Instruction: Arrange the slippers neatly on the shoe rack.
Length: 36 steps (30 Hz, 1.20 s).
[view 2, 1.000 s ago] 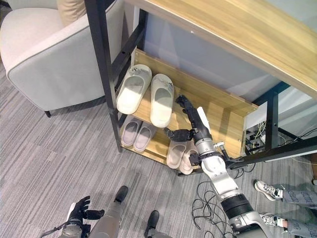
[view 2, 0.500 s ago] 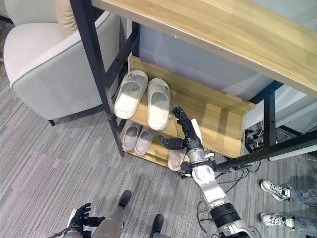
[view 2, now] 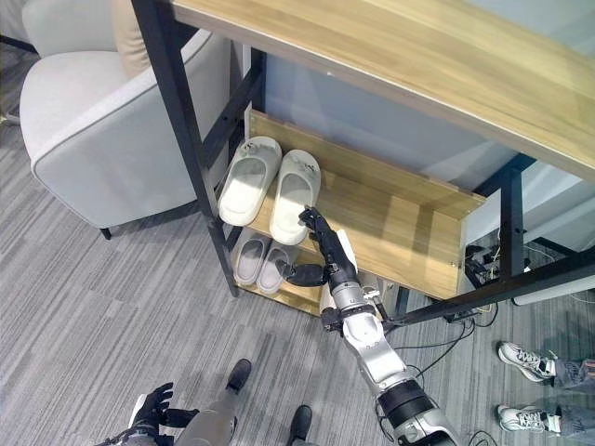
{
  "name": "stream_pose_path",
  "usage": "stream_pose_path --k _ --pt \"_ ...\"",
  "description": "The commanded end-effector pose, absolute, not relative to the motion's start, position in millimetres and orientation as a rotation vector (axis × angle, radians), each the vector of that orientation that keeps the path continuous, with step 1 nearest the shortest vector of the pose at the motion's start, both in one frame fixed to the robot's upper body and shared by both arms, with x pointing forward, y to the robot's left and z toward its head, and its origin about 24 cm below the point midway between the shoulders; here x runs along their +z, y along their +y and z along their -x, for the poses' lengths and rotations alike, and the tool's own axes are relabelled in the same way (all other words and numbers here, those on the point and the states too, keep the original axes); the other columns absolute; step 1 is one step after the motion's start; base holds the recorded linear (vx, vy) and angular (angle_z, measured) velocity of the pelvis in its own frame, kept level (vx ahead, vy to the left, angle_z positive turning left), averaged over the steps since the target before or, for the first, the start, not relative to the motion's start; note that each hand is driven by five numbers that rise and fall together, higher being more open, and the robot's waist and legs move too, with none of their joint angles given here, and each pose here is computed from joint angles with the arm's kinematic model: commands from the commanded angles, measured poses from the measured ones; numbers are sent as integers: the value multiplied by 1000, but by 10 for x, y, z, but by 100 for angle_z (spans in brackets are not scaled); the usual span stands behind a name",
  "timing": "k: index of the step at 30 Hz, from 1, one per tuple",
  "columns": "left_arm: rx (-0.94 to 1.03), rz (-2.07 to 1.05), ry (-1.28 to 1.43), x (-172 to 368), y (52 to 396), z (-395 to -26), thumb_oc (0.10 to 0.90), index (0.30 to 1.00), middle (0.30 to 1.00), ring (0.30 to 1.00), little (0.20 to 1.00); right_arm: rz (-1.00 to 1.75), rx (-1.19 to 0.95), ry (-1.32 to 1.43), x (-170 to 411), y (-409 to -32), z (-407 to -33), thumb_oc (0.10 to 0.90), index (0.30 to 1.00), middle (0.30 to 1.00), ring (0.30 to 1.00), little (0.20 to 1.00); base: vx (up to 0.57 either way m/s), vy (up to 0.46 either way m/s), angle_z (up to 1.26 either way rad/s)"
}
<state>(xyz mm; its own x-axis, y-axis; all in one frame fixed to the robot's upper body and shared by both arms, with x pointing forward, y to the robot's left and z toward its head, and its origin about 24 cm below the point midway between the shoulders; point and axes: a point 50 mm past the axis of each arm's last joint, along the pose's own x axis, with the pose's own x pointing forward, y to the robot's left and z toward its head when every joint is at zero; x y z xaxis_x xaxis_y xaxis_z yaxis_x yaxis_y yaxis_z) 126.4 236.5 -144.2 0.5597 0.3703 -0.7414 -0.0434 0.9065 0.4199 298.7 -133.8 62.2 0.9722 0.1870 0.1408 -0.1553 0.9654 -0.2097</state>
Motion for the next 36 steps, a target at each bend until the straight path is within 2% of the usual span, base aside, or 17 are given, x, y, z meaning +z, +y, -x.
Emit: stream_pose_path --k 1,9,15,26,33,36 --pt "209 -402 948 -1480 2219 -1277 800 900 900 900 900 157 249 -363 1071 -1122 -3109 800 900 900 900 900 0 0 0" --pt "196 -413 957 -1498 2188 -1239 800 900 900 900 900 62 261 -366 1101 -1010 -3115 800 900 900 900 900 0 0 0" --pt "208 -419 970 -1508 2199 -1200 800 900 900 900 900 94 223 -396 1150 -1029 -3118 800 900 900 900 900 0 0 0" --pt "245 -411 1031 -1565 2204 -1001 800 900 900 900 900 185 -25 -415 1065 -1459 -2972 800 900 900 900 900 1 0 0" --pt "257 -406 1067 -1584 2240 -925 800 900 900 900 900 126 -77 -363 932 -1604 -2863 800 900 900 900 900 -4 -1 -1" --pt "264 -391 1111 -1613 2254 -825 800 900 900 900 900 182 -23 -302 777 -1729 -2678 800 900 900 900 900 -38 -4 -10"
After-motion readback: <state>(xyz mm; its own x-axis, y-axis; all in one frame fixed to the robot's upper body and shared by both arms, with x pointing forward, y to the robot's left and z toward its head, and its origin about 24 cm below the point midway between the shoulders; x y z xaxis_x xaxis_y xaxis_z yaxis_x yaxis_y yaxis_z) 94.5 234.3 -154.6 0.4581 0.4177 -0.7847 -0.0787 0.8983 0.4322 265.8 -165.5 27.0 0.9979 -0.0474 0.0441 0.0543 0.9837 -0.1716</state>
